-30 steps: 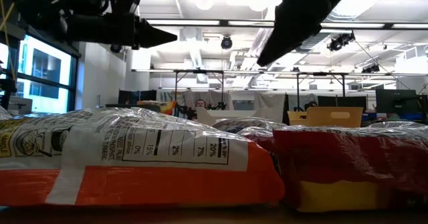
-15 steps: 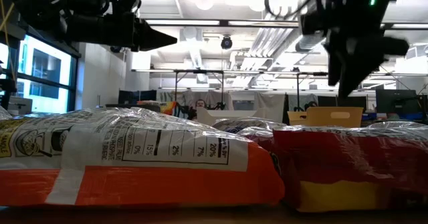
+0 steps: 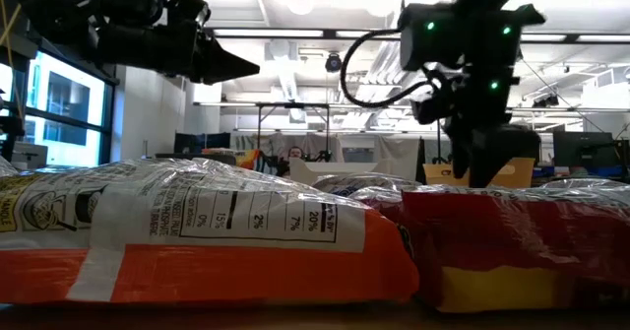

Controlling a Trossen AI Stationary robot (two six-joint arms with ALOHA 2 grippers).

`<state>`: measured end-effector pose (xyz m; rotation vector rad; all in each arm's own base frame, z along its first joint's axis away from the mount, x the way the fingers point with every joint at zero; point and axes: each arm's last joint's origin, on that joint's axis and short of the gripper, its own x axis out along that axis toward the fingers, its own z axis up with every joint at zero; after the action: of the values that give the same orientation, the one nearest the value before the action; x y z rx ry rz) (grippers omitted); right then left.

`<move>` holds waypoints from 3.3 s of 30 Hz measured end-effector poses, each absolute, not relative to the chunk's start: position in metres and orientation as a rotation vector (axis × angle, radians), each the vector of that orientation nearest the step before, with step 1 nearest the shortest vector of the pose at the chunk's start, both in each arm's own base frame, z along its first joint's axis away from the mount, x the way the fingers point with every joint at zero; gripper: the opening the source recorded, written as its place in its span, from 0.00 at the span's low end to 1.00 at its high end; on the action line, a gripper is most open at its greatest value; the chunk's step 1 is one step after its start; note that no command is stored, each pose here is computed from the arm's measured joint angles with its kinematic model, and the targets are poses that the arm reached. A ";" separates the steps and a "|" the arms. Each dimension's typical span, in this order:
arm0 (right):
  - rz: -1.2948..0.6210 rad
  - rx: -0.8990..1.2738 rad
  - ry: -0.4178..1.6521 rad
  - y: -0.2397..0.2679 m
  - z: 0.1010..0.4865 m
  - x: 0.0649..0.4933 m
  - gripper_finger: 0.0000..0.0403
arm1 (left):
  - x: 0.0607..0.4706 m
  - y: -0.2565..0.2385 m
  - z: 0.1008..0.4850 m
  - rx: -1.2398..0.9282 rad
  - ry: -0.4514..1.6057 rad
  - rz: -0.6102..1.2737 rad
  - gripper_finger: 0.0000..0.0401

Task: Sort Maruchan noodles
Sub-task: Put the top blue noodle pack into the white bin

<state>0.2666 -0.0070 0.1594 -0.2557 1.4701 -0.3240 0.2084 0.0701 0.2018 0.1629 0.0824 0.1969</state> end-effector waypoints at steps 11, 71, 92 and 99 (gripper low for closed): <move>-0.231 -0.149 1.443 -0.005 0.158 0.270 0.45 | 0.210 0.065 0.203 0.155 0.067 0.173 0.00; -0.518 -0.100 1.483 0.036 0.143 0.256 0.44 | 0.210 0.065 0.202 0.199 0.078 0.172 0.00; -0.619 -0.202 1.296 0.033 0.152 0.272 0.12 | 0.210 0.065 0.203 0.198 0.072 0.173 0.00; -0.633 -0.225 1.318 0.028 0.146 0.274 0.30 | 0.210 0.065 0.203 0.197 0.072 0.173 0.00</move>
<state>0.2743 0.0282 0.1457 -0.2254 1.3184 -0.6334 0.2101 0.0650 0.2029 0.1969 0.0724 0.1729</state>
